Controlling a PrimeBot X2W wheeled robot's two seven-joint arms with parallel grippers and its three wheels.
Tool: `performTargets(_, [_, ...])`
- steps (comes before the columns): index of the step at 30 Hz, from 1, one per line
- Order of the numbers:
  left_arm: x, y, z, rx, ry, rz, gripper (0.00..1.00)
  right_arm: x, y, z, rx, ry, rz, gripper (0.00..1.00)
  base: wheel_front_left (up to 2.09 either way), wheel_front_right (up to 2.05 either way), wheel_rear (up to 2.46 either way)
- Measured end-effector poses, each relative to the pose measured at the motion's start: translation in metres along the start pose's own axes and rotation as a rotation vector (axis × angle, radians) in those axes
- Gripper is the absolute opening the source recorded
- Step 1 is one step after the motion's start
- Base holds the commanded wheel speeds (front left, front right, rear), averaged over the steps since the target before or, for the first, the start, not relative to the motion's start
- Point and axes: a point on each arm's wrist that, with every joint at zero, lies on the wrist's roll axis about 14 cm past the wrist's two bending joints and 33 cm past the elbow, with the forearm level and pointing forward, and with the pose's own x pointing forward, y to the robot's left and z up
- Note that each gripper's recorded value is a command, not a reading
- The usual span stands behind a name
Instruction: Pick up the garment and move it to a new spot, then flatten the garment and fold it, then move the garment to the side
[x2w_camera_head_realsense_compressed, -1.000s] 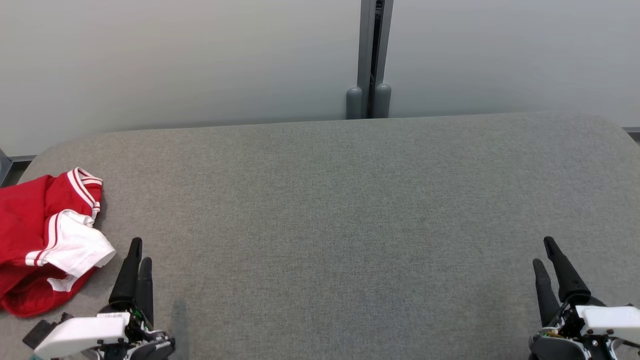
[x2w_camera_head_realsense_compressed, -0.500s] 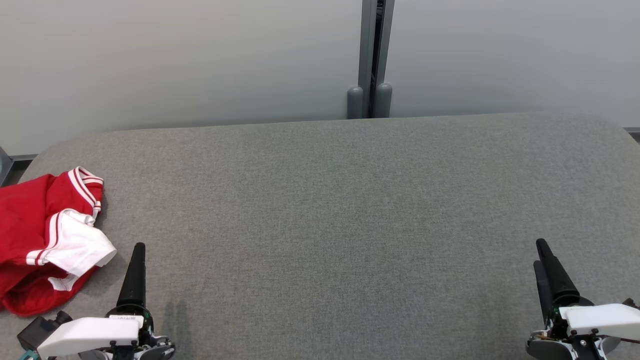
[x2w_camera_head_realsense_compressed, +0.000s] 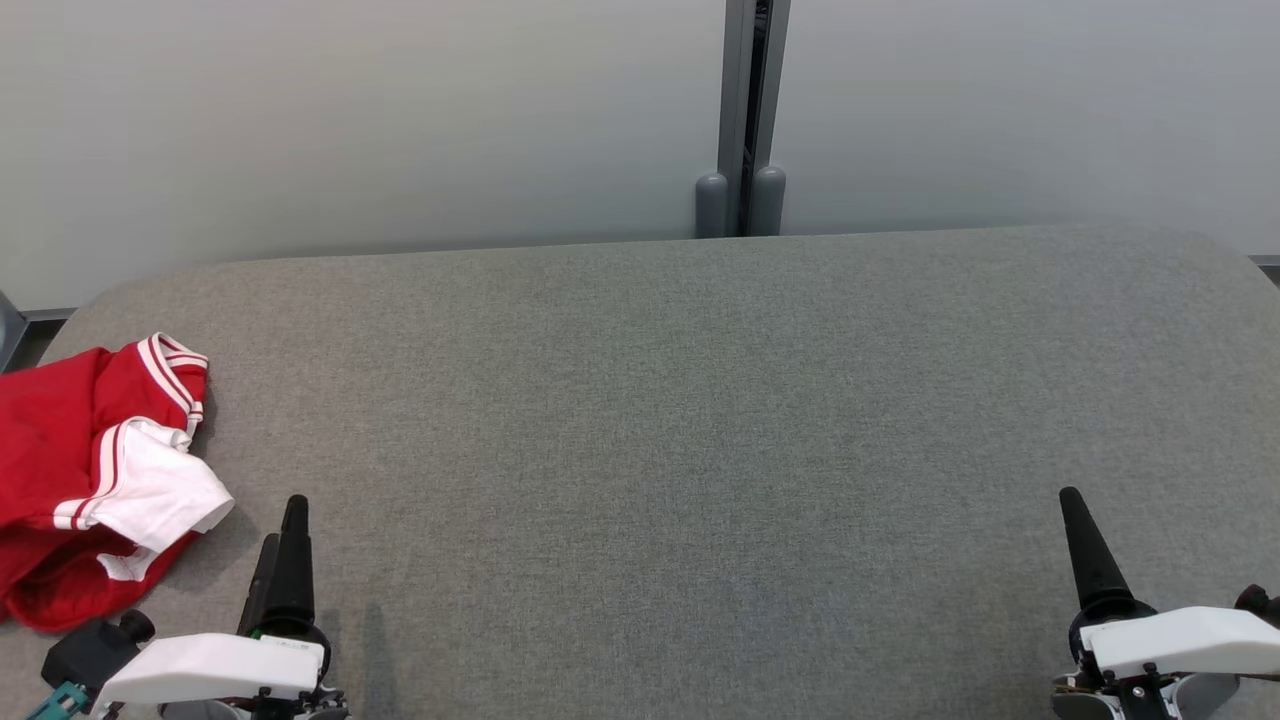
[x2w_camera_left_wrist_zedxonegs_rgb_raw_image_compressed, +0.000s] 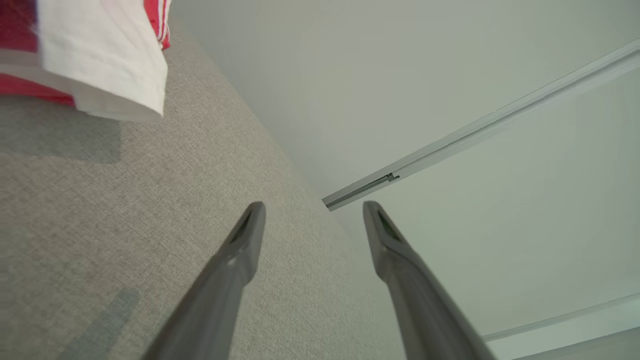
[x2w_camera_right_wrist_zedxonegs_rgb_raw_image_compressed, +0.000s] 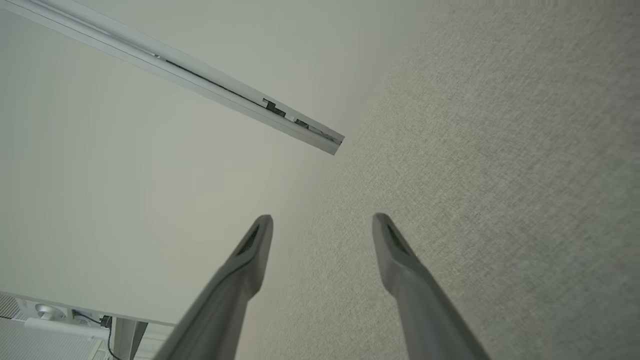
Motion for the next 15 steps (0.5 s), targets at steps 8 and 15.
performTargets(8, [-0.0006, 0.0037, -0.0018, 0.139, 0.000, 0.012, 1.00, 0.0030, 0.0024, 0.0013, -0.133, -0.011, 0.007, 1.00, 0.00, 0.00, 0.00])
performTargets(15, [-0.0017, 0.0090, -0.0041, 0.241, 0.004, 0.026, 1.00, 0.0031, 0.0026, 0.0006, -0.239, -0.016, 0.010, 1.00, 0.00, 0.00, 0.00])
